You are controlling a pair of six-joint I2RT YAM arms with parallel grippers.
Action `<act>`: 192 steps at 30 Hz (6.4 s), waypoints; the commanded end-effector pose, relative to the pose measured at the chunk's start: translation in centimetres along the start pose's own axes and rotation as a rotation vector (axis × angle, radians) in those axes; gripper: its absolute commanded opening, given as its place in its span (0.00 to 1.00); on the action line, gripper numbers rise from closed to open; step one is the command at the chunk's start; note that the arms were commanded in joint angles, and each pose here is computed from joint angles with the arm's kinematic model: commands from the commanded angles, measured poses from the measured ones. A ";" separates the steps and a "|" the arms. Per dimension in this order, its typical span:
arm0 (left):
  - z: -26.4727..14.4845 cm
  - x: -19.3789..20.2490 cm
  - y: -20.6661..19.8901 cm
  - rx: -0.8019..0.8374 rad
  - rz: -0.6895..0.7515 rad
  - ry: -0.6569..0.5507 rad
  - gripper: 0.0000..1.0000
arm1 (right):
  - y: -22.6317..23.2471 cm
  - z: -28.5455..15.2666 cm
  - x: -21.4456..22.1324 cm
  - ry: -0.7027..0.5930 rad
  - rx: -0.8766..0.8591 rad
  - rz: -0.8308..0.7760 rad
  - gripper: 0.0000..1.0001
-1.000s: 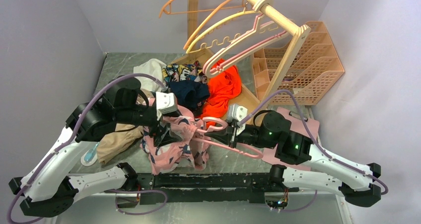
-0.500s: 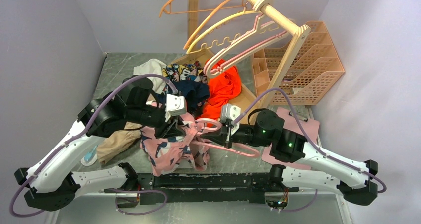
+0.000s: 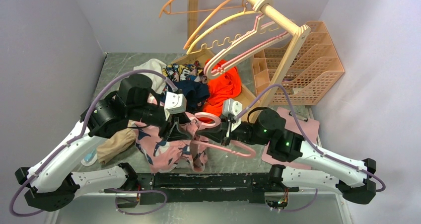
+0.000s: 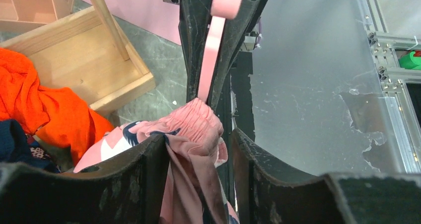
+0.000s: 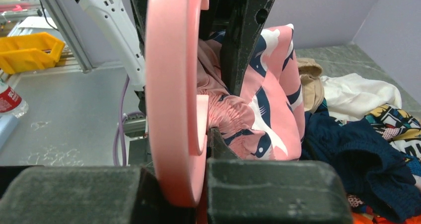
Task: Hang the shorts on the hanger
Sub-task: Hang the shorts on the hanger.
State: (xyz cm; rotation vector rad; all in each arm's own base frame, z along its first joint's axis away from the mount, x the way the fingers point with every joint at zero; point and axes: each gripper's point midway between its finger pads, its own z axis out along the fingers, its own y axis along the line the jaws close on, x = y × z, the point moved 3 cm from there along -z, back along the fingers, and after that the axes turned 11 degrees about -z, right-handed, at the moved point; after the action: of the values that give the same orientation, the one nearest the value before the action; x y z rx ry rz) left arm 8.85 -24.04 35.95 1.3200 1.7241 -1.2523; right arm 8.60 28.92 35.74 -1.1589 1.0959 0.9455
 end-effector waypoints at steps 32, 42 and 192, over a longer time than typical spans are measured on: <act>0.8 2.0 1.5 -0.072 0.018 0.022 0.07 | -0.3 0.3 -8.4 -0.312 -0.018 0.068 0.00; -1.9 0.0 2.2 -0.260 0.076 -0.182 0.14 | -0.4 -0.6 -7.7 -0.268 0.007 0.060 0.00; -21.6 -6.2 -7.0 -0.597 0.209 -0.830 0.07 | -6.4 3.7 0.9 0.192 0.500 0.346 0.00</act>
State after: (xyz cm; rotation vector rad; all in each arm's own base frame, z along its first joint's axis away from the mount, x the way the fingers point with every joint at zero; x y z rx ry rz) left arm 6.39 -7.04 49.76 0.5125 1.2147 -0.8328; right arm 13.80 34.69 33.61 -0.7665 1.6254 0.9475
